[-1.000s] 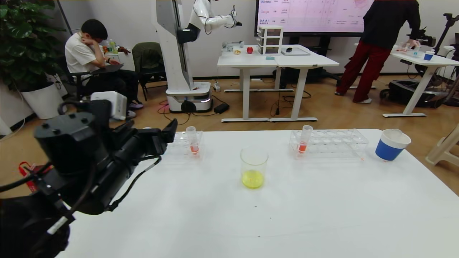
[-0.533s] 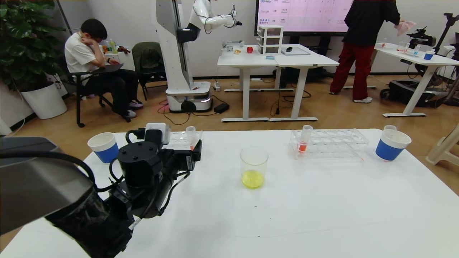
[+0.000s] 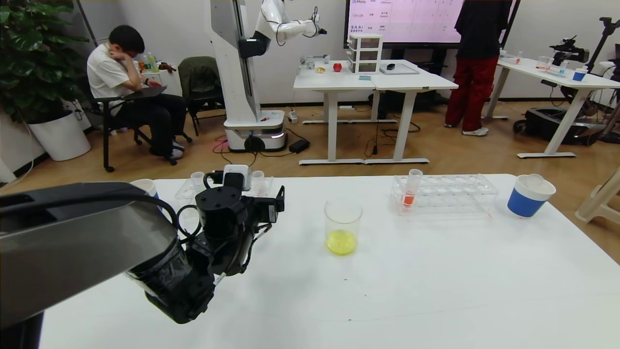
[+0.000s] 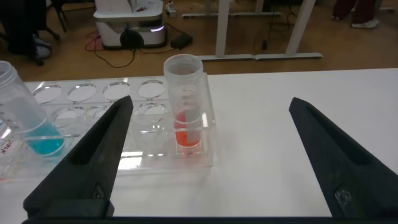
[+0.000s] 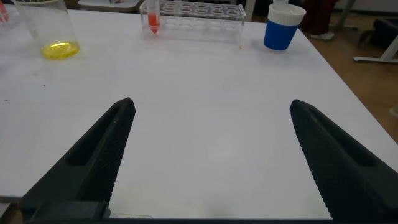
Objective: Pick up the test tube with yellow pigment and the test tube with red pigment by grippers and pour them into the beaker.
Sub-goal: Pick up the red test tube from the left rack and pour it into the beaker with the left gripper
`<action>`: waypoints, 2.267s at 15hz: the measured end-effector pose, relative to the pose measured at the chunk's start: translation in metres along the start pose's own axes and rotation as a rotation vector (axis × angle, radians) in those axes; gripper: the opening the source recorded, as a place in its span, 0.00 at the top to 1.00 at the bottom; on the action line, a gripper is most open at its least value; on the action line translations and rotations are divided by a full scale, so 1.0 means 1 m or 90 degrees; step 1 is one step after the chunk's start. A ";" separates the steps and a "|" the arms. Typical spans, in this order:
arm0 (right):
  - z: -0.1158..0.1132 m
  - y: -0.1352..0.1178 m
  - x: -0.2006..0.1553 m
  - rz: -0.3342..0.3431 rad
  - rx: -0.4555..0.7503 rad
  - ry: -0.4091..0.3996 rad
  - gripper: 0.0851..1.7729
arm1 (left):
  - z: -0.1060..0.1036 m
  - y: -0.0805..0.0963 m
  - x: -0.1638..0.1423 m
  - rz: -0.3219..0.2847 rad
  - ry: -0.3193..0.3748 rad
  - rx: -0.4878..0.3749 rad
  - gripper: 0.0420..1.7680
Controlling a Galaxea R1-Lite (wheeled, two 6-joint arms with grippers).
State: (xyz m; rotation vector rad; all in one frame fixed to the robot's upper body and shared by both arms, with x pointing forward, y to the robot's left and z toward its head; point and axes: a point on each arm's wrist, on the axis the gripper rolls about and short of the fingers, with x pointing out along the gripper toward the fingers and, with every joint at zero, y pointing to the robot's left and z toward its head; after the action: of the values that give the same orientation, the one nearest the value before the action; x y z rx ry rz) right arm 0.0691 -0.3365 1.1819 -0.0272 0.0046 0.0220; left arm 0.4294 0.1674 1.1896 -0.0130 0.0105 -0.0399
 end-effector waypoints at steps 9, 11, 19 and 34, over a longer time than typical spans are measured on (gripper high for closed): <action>0.000 0.000 0.000 0.000 0.000 0.000 0.02 | -0.022 0.002 0.054 0.020 -0.030 -0.011 0.01; 0.000 0.000 0.000 0.000 0.000 0.000 0.02 | -0.022 0.002 0.056 0.020 -0.033 -0.012 0.01; 0.000 0.000 0.000 0.000 0.000 0.000 0.02 | -0.019 0.003 0.057 0.023 -0.047 -0.018 0.81; 0.000 0.000 0.000 0.000 0.000 0.000 0.02 | 0.051 0.002 0.046 -0.004 -0.079 -0.006 0.73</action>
State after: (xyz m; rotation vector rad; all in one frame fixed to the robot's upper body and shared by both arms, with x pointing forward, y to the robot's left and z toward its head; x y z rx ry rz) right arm 0.0691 -0.3365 1.1818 -0.0268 0.0050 0.0220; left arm 0.4762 0.1684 1.2398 -0.0256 -0.1137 -0.0459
